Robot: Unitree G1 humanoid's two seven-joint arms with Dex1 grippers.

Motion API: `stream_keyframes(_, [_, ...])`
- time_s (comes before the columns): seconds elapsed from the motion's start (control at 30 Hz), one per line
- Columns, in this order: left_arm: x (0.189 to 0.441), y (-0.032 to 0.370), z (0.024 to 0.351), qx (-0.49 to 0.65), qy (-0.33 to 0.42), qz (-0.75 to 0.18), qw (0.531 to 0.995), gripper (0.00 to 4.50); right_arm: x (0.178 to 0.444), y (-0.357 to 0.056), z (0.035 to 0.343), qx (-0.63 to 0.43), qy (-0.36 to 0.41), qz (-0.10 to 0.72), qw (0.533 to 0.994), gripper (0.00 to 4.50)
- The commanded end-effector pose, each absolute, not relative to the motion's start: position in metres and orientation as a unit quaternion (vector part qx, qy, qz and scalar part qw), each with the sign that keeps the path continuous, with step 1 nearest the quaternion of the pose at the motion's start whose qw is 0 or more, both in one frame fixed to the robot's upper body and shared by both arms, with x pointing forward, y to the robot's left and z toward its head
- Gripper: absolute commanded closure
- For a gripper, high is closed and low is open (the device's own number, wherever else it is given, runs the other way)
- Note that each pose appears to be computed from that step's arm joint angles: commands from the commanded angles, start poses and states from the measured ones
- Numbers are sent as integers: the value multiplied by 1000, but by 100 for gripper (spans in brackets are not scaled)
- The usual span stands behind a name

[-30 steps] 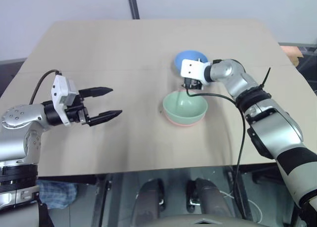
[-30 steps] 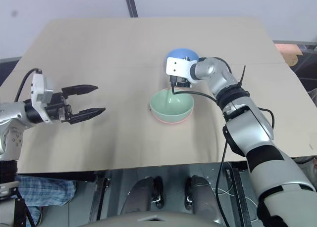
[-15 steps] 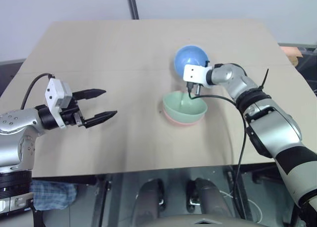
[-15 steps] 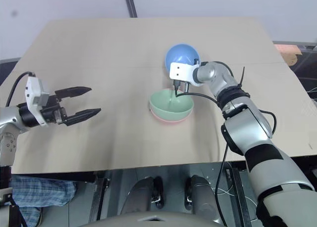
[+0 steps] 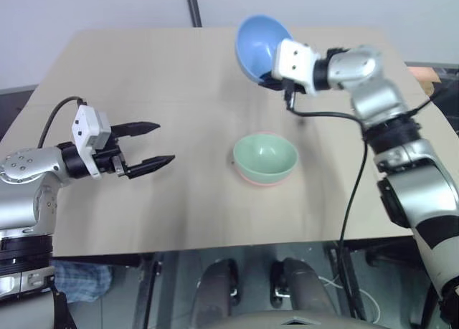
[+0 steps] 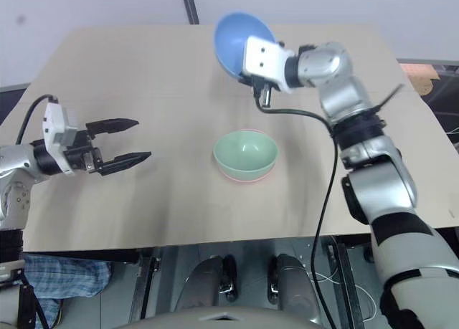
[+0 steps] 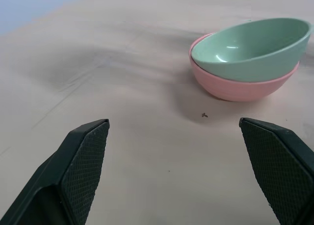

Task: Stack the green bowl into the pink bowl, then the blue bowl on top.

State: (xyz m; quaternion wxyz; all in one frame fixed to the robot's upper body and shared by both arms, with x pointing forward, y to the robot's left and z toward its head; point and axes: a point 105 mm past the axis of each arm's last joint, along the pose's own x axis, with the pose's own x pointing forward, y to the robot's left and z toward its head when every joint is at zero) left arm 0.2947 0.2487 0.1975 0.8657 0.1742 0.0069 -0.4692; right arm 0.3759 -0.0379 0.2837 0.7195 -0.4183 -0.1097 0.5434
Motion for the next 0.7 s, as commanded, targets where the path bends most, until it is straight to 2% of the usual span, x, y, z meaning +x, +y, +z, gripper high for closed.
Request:
stream_keyframes(0.03, [296, 247, 204, 189, -5, -474, 860, 0, 336, -46, 285, -389, -85, 600, 694, 429])
stream_keyframes(0.1, [298, 246, 204, 188, -4, -477, 858, 0, 308, -53, 275, -385, -57, 638, 665, 429])
stream_keyframes(0.33, [303, 242, 202, 188, -5, -489, 852, 0, 249, -69, 227, -386, 41, 696, 604, 429])
stream_keyframes(0.4, [303, 241, 202, 188, -6, -491, 851, 0, 240, -72, 220, -386, 56, 701, 597, 429])
stream_keyframes(0.5, [304, 241, 202, 189, -4, -492, 850, 0, 242, -70, 221, -384, 53, 691, 610, 429])
stream_keyframes(0.6, [305, 241, 203, 192, -3, -495, 848, 0, 249, -64, 225, -382, 38, 675, 630, 344])
stream_keyframes(0.7, [305, 241, 203, 193, -3, -496, 847, 0, 261, -61, 233, -381, 26, 651, 656, 211])
